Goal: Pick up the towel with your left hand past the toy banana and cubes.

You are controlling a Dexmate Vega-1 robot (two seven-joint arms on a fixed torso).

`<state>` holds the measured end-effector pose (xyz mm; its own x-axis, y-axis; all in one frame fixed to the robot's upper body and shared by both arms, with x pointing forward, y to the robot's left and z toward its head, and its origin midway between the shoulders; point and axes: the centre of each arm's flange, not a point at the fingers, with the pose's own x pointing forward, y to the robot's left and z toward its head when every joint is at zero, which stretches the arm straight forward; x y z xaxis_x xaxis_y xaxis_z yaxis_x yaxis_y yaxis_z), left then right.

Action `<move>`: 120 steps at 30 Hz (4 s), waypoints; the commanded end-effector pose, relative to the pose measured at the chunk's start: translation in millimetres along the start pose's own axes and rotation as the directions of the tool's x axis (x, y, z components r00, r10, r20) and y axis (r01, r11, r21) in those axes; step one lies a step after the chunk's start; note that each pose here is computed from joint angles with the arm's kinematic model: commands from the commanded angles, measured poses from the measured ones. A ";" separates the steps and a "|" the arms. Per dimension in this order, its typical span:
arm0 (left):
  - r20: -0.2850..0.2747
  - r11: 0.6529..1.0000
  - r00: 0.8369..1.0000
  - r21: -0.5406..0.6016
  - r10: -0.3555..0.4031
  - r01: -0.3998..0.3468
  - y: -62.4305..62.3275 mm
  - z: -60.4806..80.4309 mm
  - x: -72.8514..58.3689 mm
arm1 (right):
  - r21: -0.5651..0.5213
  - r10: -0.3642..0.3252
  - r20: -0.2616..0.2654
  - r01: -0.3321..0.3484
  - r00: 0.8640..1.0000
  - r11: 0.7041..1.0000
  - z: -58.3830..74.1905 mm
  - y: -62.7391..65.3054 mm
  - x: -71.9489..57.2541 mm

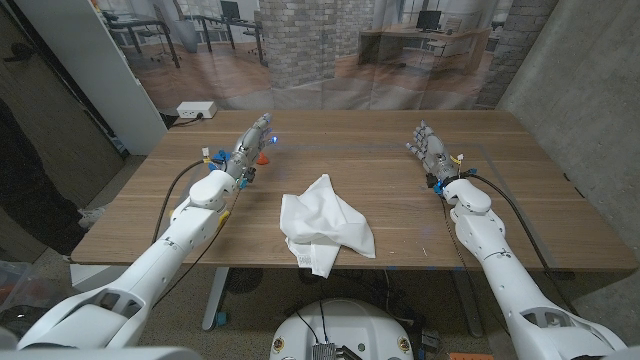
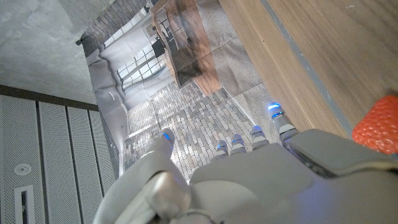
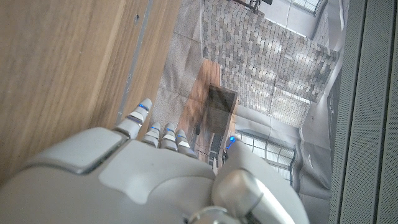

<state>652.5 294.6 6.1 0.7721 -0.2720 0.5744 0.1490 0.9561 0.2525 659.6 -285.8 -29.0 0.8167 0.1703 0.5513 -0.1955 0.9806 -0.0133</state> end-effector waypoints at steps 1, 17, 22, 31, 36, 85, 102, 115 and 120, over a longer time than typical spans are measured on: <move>0.029 0.994 0.997 0.090 -0.068 0.065 -5.7 18.1 4.6 | -0.006 -0.001 0.001 0.001 1.000 1.000 -0.6 -2.0 -0.9; 0.040 0.959 0.991 0.260 -0.129 0.115 -12.3 43.4 4.7 | -0.017 -0.007 0.026 0.007 1.000 1.000 3.3 -4.6 -5.7; 0.047 0.950 0.989 0.288 -0.143 0.123 -14.0 50.2 3.2 | -0.018 -0.009 0.034 0.009 0.999 1.000 4.6 -4.8 -7.5; 0.057 0.930 0.983 0.337 -0.176 0.147 -17.2 62.4 1.3 | -0.020 -0.012 0.040 0.013 0.999 1.000 5.5 -4.5 -11.1; 0.060 0.915 0.979 0.369 -0.196 0.161 -19.2 68.7 2.0 | -0.020 -0.016 0.041 0.017 0.999 1.000 5.5 -4.3 -13.3; 0.027 0.716 0.903 0.619 -0.429 0.322 -58.4 118.3 11.2 | -0.027 -0.040 0.051 0.042 0.998 0.999 4.1 -5.6 -18.4; -0.004 0.635 0.871 0.682 -0.492 0.362 -70.9 132.5 2.5 | -0.029 -0.044 0.059 0.046 0.997 0.999 5.0 -4.8 -26.5; -0.022 0.591 0.857 0.715 -0.515 0.373 -76.1 140.7 -9.0 | -0.036 -0.044 0.073 0.047 0.996 0.998 8.4 -1.8 -32.5; -0.025 0.578 0.852 0.724 -0.523 0.376 -78.2 143.8 -13.7 | -0.037 -0.043 0.075 0.046 0.996 0.998 8.6 0.6 -35.8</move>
<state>552.2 210.0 93.6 0.5912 -0.7156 0.3720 -0.0594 0.4214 0.9049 634.7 -295.7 -38.7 0.7886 0.1178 0.6035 -0.1375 0.9904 -0.0137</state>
